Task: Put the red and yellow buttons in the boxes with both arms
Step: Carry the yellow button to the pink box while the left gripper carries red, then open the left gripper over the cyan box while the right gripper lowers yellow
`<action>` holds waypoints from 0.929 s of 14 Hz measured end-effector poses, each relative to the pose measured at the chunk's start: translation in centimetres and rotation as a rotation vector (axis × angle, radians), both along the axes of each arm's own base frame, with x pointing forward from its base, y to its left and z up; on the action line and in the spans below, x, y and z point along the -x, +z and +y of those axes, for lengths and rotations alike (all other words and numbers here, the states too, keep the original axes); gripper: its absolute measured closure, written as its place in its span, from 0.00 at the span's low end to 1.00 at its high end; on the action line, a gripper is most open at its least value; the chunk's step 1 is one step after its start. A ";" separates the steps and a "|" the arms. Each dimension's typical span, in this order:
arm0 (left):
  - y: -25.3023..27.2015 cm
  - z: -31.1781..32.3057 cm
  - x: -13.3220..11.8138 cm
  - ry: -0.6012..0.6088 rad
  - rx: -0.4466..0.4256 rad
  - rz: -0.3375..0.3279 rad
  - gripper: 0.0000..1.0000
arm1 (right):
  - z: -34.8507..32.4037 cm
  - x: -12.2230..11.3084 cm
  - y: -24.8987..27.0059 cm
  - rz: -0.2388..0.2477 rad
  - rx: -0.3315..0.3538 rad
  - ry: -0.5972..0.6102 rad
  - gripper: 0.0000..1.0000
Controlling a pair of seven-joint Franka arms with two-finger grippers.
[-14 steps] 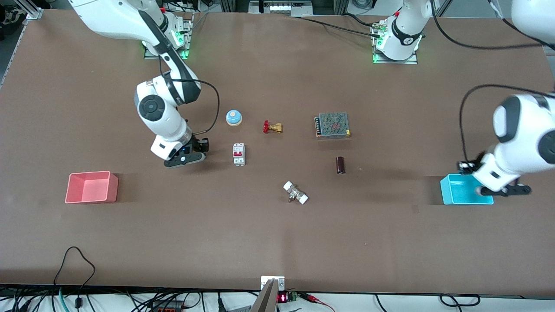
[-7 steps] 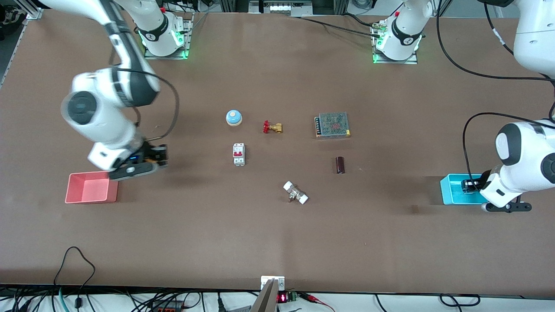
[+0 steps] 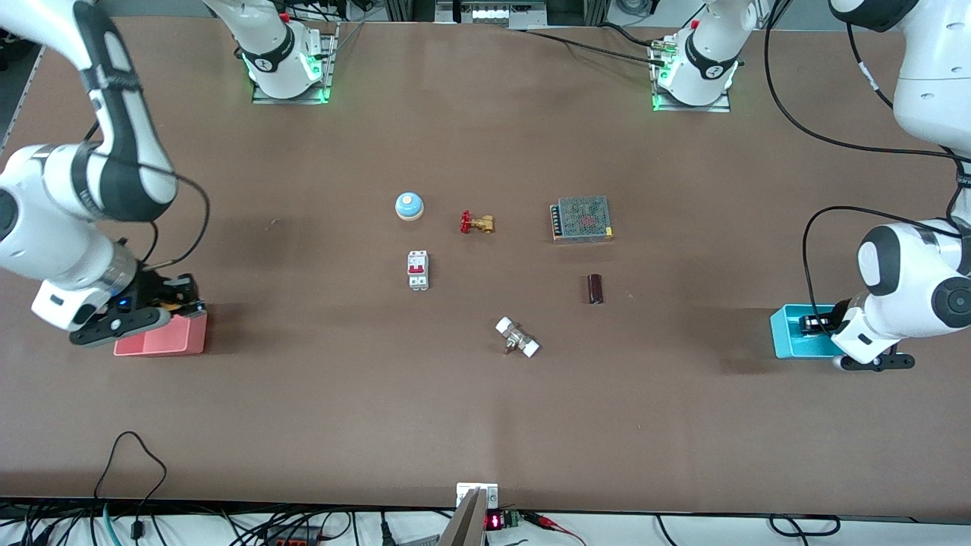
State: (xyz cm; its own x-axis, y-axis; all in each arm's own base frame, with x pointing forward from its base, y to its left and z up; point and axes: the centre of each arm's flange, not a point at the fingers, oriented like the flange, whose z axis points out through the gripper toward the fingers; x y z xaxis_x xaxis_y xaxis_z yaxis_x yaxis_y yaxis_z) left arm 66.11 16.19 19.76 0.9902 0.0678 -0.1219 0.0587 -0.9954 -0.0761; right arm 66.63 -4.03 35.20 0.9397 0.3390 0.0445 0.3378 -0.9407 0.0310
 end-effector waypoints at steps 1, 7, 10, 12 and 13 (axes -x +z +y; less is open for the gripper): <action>-0.1 0.0 0.0 -0.001 0.001 -0.001 0.54 | -1.4 -0.4 -1.0 -0.005 0.001 0.009 0.59; 3.1 0.2 -1.4 -0.026 -0.011 -0.058 0.10 | -7.1 -0.7 -3.5 -0.008 0.025 0.027 0.59; 8.6 -0.1 -1.7 -0.053 -0.025 -0.068 0.00 | -8.3 -0.6 -4.1 -0.012 0.029 0.012 0.59; 14.4 -2.5 -1.5 -0.081 -0.024 -0.062 0.00 | -8.7 -0.8 -5.6 -0.016 0.016 0.011 0.59; 17.7 -4.2 -1.2 -0.100 -0.024 -0.057 0.00 | -9.0 -0.9 -6.5 -0.024 0.009 0.013 0.59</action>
